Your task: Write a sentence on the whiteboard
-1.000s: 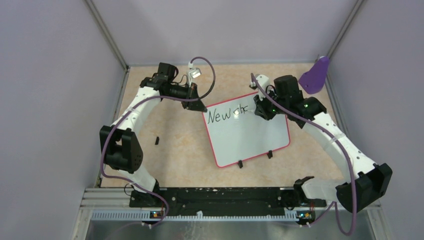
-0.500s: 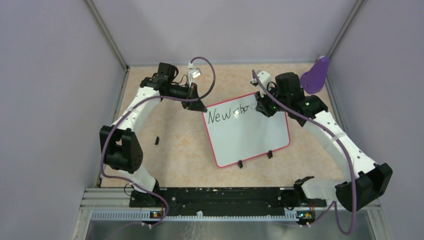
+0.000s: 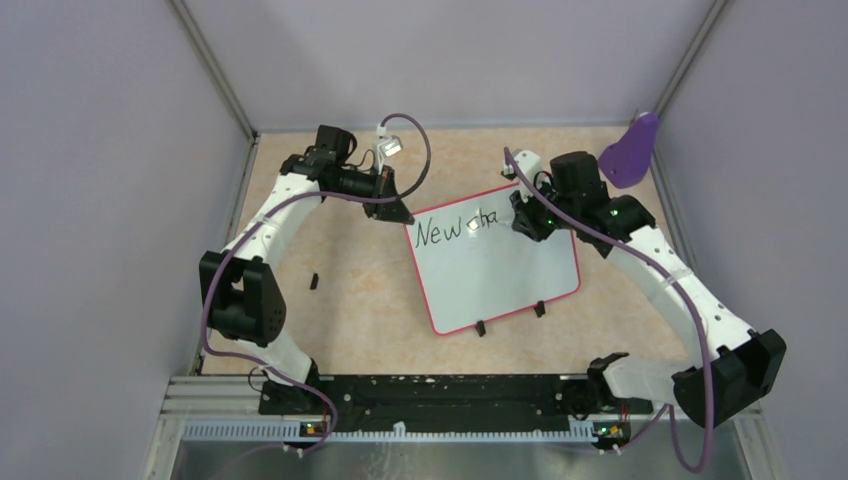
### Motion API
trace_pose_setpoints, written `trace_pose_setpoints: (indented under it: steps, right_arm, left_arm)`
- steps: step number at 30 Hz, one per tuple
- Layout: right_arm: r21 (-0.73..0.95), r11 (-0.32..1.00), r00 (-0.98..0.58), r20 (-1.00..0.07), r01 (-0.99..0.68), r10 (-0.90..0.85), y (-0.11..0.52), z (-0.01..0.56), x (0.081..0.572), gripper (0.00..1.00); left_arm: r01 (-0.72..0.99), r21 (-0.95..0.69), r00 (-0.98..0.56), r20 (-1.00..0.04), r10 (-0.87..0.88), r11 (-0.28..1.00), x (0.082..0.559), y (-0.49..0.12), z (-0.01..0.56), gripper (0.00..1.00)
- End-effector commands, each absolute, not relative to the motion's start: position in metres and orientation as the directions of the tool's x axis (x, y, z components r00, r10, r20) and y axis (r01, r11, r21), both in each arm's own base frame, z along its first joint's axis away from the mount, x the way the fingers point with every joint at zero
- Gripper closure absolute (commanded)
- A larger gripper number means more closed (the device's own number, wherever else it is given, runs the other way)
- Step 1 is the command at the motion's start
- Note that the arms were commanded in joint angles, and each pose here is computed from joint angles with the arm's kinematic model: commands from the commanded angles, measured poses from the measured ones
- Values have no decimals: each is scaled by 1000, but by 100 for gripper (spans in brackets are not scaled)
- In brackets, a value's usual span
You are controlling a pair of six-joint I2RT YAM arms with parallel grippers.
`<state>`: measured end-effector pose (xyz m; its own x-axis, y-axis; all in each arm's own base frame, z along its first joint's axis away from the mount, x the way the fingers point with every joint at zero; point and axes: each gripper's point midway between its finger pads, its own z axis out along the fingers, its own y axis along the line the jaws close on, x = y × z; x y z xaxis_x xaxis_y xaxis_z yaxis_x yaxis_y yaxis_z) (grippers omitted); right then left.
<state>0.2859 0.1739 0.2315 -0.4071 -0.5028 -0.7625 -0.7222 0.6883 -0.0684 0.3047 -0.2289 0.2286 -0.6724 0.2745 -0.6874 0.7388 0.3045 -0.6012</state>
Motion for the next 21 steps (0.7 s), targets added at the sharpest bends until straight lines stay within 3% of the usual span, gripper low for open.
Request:
trace_pose_setpoints:
  steps: [1, 11, 21]
  right_arm:
    - [-104, 698, -385, -772, -708, -506, 166, 240, 287, 100]
    - [-141, 710, -334, -809, -690, -484, 166, 275, 296, 100]
    - [-129, 703, -348, -798, -700, -493, 171, 263, 303, 100]
  left_arm:
    - [753, -594, -657, -692, 299, 282, 294, -233, 229, 100]
    - [754, -593, -656, -693, 299, 282, 294, -233, 230, 100]
    - [755, -592, -656, -693, 300, 282, 294, -233, 229, 100]
